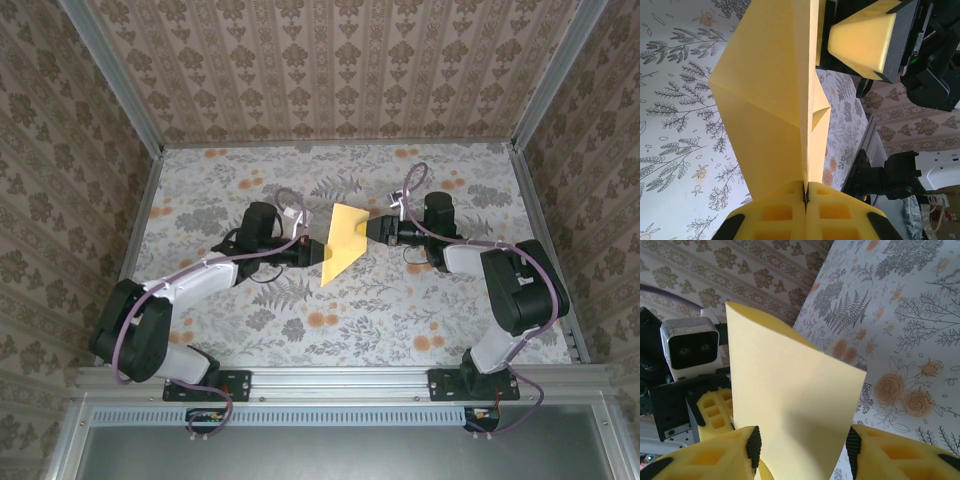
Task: Fold a paper plane with a square sheet of paper (fold left side to right side)
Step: Place the paper at the center of the table.
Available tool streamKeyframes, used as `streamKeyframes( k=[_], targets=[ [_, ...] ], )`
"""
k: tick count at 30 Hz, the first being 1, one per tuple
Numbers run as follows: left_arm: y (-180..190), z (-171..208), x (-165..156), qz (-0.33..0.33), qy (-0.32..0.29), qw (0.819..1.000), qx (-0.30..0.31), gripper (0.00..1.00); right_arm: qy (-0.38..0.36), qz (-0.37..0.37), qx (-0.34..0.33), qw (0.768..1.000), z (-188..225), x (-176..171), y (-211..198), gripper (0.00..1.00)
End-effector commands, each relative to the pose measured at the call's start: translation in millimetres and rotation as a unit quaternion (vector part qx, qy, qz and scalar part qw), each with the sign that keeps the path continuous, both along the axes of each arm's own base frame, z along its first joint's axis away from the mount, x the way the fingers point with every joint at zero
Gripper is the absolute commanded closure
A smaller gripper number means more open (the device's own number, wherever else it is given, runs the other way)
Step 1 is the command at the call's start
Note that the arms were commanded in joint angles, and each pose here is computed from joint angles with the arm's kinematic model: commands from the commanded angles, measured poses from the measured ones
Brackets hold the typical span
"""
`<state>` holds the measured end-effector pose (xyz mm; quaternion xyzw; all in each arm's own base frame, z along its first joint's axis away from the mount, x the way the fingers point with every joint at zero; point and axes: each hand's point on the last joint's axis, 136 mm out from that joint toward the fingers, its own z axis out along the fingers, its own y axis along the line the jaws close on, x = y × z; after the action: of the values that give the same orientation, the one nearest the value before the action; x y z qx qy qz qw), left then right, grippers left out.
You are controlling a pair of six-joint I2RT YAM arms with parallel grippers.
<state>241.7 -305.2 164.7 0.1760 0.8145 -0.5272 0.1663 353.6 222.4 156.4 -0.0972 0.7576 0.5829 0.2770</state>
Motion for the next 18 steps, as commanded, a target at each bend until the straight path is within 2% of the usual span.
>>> streamKeyframes(
  k=[1, 5, 11, 14, 18],
  targets=[
    [-2.4, -3.0, -0.8, 0.000, 0.007, 1.000, -0.005, 0.98, -0.023, 0.018, 0.007, 1.000, 11.2, 0.3, 4.1, 0.58],
    [-2.2, -13.0, -0.9, 0.003, 0.018, 1.000, 0.001, 0.98, -0.012, 0.010, -0.003, 1.000, 6.1, 1.7, 0.8, 0.73],
    [-4.5, -33.1, 0.9, 0.013, 0.040, 0.999, 0.002, 0.98, 0.012, -0.001, -0.051, 0.999, -9.5, -2.3, -7.6, 0.92],
    [-10.0, -42.0, -0.3, 0.011, 0.051, 0.999, 0.001, 0.98, 0.027, -0.004, -0.070, 0.997, -18.0, -4.2, -10.3, 0.98],
    [-18.1, -55.4, 0.1, 0.013, 0.063, 0.998, 0.004, 0.98, 0.064, -0.013, -0.102, 0.993, -38.9, -4.8, -15.1, 0.98]
  ],
)
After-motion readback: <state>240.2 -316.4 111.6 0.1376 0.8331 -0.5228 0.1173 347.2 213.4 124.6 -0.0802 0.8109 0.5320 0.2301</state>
